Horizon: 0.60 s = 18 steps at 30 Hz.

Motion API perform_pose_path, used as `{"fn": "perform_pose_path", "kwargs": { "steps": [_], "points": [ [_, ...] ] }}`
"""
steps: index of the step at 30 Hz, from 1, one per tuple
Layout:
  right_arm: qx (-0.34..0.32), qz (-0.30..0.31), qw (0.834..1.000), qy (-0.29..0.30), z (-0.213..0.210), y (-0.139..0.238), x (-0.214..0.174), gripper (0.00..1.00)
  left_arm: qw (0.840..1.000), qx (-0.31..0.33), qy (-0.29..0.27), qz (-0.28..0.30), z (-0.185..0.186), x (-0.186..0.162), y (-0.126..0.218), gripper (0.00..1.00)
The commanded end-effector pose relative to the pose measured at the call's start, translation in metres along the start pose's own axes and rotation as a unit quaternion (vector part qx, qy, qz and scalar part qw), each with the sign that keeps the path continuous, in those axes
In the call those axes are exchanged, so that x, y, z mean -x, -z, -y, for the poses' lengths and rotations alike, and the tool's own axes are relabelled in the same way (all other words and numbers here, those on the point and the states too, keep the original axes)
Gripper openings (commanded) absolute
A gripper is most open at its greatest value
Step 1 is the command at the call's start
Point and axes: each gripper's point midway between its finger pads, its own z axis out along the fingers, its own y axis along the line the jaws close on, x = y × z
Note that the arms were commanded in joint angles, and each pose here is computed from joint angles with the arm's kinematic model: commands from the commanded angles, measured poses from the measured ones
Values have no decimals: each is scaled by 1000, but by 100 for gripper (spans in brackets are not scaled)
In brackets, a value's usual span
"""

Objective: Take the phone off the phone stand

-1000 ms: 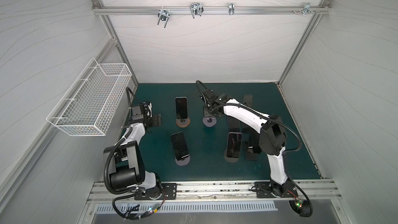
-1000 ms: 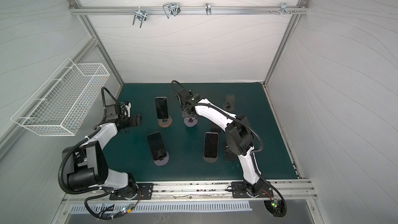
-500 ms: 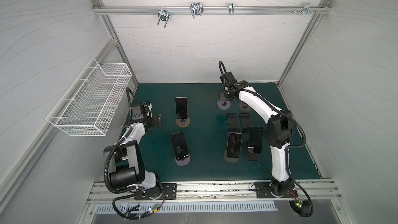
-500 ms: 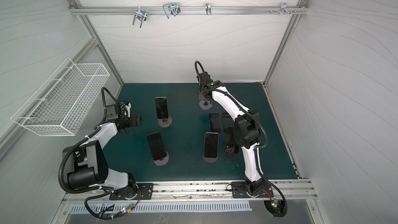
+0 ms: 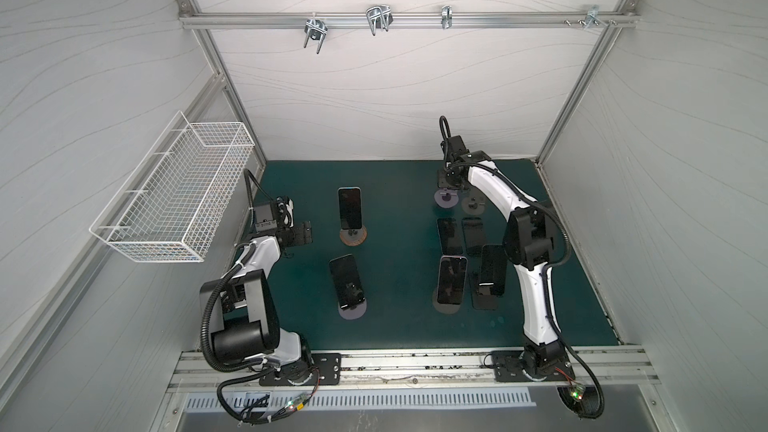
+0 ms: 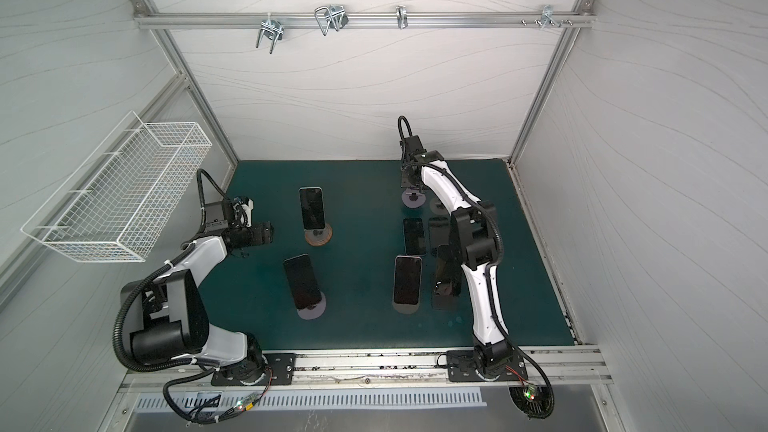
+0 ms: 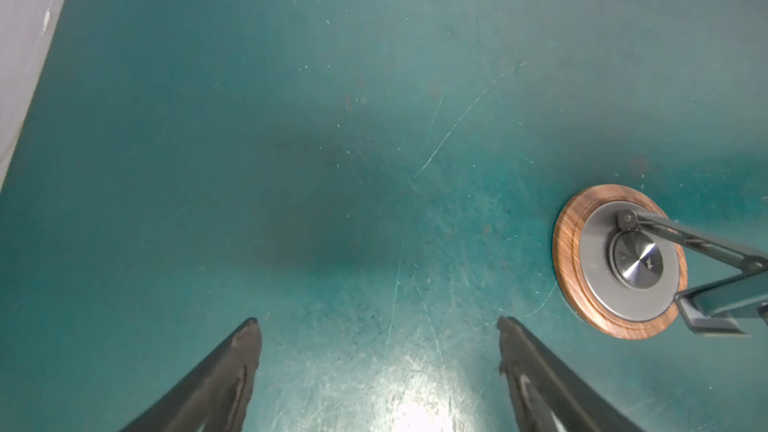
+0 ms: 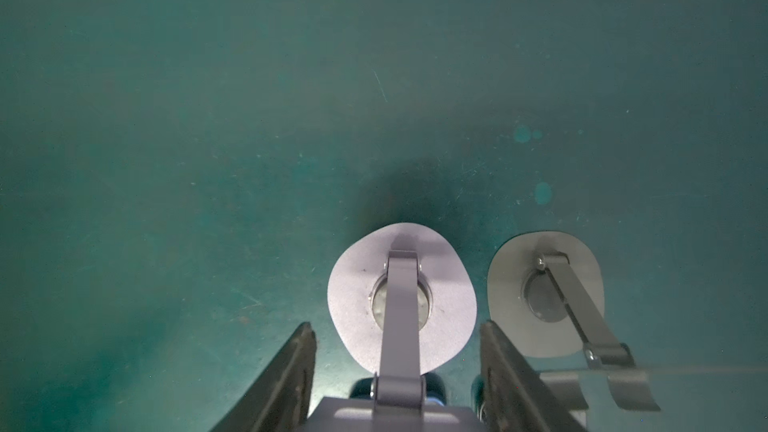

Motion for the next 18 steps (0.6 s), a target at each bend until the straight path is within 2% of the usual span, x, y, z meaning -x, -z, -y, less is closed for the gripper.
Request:
{"fn": "perform_pose_path", "kwargs": {
  "steps": [1, 9, 14, 18],
  "points": [
    [9, -2, 1000, 11, -1, -8, 3, 50, 1000, -1, -5, 17, -2, 17, 3, 90],
    [14, -28, 999, 11, 1, -28, -8, 50, 1000, -2, -4, 17, -2, 17, 3, 90],
    [13, -35, 999, 8, 2, -29, -12, 60, 1000, -1, -4, 19, -2, 17, 4, 90],
    [7, -33, 999, 9, 5, -23, -10, 64, 1000, 1, -4, 19, -3, 17, 4, 90]
  ]
}}
